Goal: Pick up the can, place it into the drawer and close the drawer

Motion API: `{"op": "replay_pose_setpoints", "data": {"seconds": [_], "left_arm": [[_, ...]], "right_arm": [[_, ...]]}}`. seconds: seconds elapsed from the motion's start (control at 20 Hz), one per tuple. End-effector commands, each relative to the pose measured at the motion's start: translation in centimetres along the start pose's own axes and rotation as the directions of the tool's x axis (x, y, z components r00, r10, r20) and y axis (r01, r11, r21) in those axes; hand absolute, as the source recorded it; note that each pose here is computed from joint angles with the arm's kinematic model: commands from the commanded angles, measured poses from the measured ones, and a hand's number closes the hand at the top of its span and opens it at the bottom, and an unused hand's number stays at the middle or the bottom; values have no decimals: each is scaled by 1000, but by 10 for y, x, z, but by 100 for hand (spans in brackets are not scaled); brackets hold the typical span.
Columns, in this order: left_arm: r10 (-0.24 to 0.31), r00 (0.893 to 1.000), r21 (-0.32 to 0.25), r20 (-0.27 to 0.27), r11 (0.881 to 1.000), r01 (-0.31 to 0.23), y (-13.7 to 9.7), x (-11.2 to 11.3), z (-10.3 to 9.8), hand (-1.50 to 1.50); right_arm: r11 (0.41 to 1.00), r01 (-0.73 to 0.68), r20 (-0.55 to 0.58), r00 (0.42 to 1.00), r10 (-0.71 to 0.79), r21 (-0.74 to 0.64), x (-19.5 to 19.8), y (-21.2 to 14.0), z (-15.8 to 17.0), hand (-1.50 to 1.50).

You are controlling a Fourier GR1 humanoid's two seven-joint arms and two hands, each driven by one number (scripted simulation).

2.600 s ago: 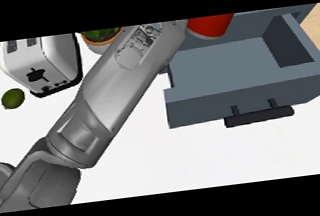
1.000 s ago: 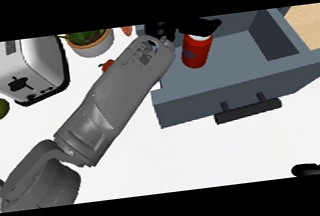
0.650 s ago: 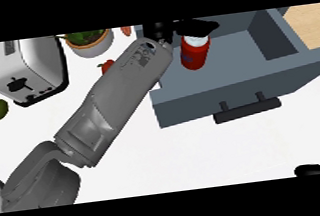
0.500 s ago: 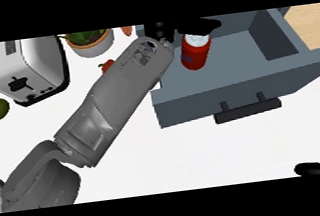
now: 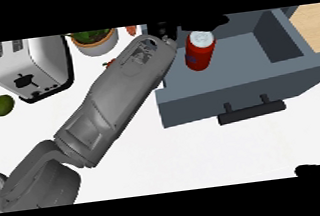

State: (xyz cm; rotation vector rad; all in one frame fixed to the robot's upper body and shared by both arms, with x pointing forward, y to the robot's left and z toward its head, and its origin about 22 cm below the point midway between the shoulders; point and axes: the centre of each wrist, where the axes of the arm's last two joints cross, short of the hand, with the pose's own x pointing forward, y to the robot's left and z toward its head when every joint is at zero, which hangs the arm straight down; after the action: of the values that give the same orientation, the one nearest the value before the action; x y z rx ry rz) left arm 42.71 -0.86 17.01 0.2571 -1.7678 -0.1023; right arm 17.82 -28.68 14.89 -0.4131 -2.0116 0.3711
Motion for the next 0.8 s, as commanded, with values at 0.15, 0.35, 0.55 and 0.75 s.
{"op": "replay_pose_setpoints", "data": {"seconds": [0.15,0.35,0.55,0.75], "left_arm": [[69,997,22,38,997,-70,-9,28,3,-150],[65,997,26,47,997,-67,-7,12,7,-150],[56,998,31,30,998,-56,-10,25,6,-150],[69,998,5,16,998,-69,-8,15,7,-150]], "right_arm": [[976,-214,60,975,212,46,-4,8,-19,-150],[925,-370,85,928,363,87,-3,28,-23,-150],[852,-510,70,860,505,121,-12,34,-37,-150],[786,-594,91,804,588,173,-40,64,-42,-150]]}}
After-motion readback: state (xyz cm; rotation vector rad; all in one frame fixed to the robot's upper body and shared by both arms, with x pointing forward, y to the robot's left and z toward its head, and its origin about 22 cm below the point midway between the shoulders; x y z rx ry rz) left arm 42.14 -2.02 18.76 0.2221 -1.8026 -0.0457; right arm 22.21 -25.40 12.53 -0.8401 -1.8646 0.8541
